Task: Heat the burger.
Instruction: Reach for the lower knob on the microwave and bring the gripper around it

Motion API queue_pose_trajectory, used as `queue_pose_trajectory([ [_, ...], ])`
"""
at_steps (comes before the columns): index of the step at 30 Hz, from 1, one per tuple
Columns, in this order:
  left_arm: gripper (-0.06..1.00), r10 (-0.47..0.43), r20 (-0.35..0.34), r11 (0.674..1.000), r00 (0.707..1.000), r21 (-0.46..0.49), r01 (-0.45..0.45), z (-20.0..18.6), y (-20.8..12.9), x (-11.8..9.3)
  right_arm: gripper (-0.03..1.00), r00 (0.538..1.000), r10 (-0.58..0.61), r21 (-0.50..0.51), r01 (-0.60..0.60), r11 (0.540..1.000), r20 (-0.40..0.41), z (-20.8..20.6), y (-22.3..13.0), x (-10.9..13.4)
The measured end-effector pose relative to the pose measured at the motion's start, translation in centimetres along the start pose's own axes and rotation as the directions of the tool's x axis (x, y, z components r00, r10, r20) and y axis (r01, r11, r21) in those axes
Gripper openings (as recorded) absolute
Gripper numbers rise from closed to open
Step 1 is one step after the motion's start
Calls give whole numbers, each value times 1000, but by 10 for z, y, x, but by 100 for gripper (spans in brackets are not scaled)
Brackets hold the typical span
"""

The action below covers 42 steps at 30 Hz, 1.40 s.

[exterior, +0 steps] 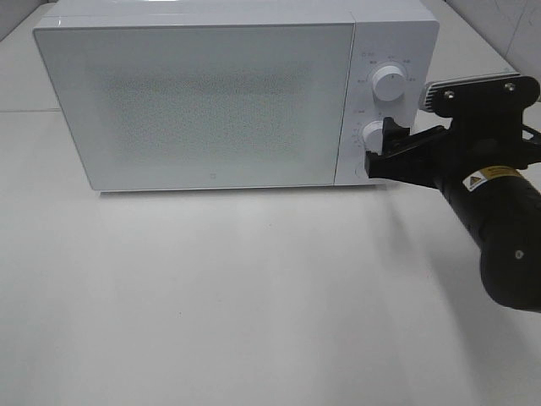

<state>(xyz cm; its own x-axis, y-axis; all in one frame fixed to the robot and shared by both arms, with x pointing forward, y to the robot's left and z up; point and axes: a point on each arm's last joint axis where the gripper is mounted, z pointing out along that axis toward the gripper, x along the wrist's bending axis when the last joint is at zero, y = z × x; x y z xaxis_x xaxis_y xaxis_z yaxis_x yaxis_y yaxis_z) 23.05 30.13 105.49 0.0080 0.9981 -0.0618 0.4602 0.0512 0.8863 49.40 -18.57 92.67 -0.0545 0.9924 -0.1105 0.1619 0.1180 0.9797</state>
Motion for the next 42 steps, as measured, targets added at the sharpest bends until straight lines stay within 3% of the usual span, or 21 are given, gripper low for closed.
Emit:
queue_pose_trajectory([
  [16,90,0,0,1000,1000,0,0,0,0,0,77,1000,25,20,-26,999,15,27,-11,32],
  [42,90,0,0,1000,1000,0,0,0,0,0,77,999,22,42,-23,999,39,67,-27,39],
])
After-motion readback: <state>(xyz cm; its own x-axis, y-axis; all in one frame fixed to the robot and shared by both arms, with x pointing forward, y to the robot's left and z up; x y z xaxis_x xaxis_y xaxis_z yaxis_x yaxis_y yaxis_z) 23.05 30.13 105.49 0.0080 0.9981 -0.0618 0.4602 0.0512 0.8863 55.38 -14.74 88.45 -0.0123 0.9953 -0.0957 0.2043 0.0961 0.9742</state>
